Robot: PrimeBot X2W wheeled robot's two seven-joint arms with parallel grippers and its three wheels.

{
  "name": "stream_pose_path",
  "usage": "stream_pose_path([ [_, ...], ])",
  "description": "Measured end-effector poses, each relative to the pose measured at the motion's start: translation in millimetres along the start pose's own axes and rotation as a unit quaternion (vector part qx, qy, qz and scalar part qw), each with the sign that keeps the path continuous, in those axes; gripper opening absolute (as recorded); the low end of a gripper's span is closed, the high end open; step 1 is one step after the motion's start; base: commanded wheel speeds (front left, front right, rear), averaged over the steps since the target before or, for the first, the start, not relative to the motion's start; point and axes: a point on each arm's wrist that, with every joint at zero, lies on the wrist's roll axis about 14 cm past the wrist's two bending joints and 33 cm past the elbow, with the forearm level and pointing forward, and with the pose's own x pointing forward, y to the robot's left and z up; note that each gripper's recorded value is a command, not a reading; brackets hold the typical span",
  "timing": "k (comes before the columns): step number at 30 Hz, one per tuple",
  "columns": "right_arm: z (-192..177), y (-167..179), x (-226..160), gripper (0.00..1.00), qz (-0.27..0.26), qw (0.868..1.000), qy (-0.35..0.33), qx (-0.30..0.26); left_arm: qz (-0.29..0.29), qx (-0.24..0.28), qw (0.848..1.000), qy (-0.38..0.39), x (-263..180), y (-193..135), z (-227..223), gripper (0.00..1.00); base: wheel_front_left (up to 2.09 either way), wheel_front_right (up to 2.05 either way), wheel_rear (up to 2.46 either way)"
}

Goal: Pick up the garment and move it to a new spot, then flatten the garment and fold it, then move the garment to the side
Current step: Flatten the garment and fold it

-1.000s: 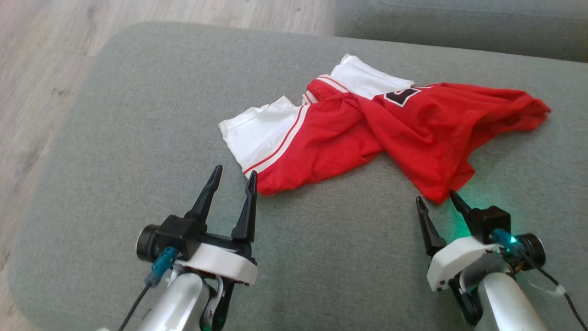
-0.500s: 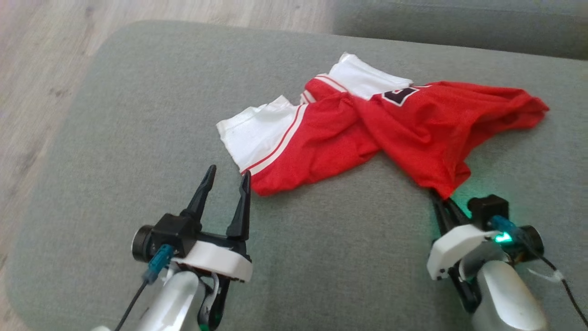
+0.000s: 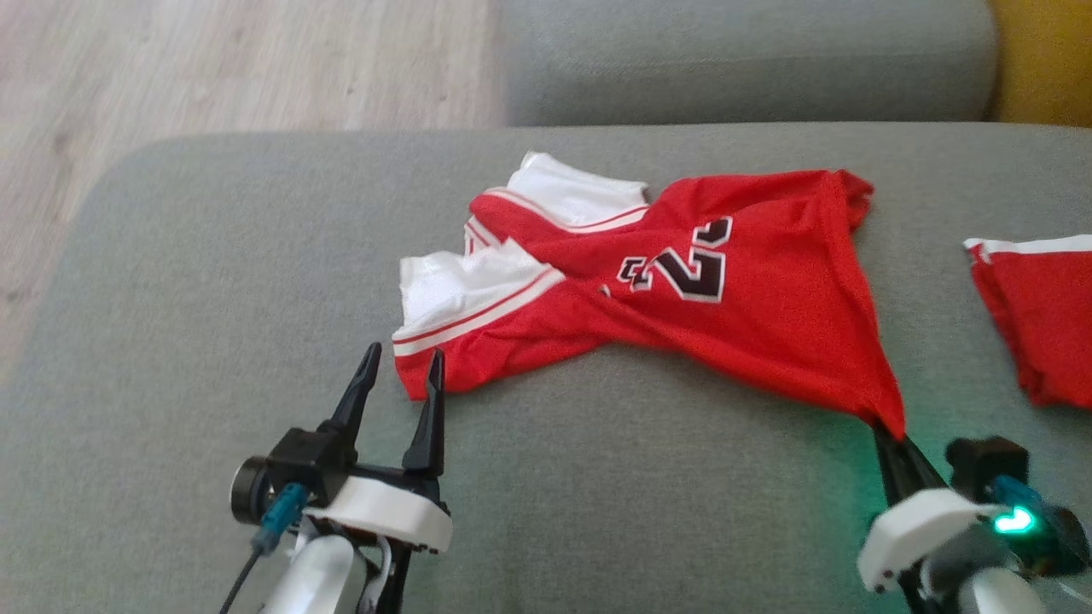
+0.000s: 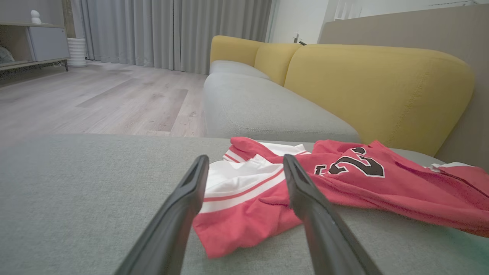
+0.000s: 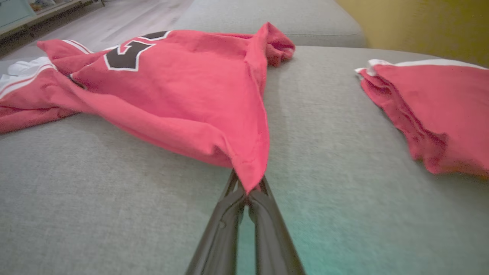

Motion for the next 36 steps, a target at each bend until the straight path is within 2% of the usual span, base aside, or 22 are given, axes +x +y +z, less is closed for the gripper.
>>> stream_pose_path([
  [6,-12.7,-39.2,-35.1,0.0,-0.059,0.998,0.029,0.01,-0.019,0.006,1.0,-0.011,-0.2,-15.5,7.1,1.0,0.0,0.0,0.0],
  [7,-17.6,-45.8,-40.2,0.25,-0.068,0.997,0.04,0.009,-0.021,0.005,1.0,-0.013,0.0,-16.6,8.3,1.0,0.0,0.0,0.0],
  [8,-20.2,-51.7,-44.8,0.93,-0.078,0.996,0.044,0.003,-0.021,0.005,1.0,-0.014,0.0,-17.6,8.9,1.0,0.0,0.0,0.0],
  [9,-19.9,-56.3,-47.7,1.0,-0.085,0.995,0.043,0.001,-0.021,0.004,1.0,-0.014,-0.1,-18.1,8.7,1.0,0.0,0.0,0.0],
  [11,-10.4,-59.6,-48.0,1.0,-0.093,0.995,0.022,-0.002,-0.023,0.002,1.0,-0.014,-0.3,-19.0,8.5,1.0,0.0,0.0,0.0],
  [14,21.5,-51.2,-42.4,1.0,-0.086,0.995,-0.047,0.001,-0.021,0.0,1.0,-0.011,-0.7,-18.2,6.7,1.0,0.0,0.0,0.0],
  [18,63.4,-17.0,-31.6,1.0,-0.036,0.99,-0.138,0.01,-0.02,0.001,1.0,-0.008,-0.2,-15.8,4.6,1.0,0.0,0.0,0.0],
  [21,77.7,8.4,-26.5,1.0,0.003,0.985,-0.174,0.025,-0.018,0.001,1.0,-0.004,1.3,-13.8,2.1,1.0,0.0,0.0,0.0],
  [28,59.8,41.1,-16.4,1.0,0.053,0.985,-0.157,0.055,-0.014,-0.001,1.0,0.002,10.5,-9.7,-1.2,1.0,0.0,0.0,0.0],
  [31,52.4,51.2,-6.6,1.0,0.068,0.986,-0.144,0.055,-0.013,-0.001,1.0,0.003,16.4,-7.0,-1.4,1.0,0.0,0.0,0.0],
  [36,62.2,71.2,15.0,1.0,0.101,0.983,-0.148,0.038,0.001,-0.002,1.0,0.012,17.1,4.1,-7.4,1.0,0.0,0.0,0.0],
])
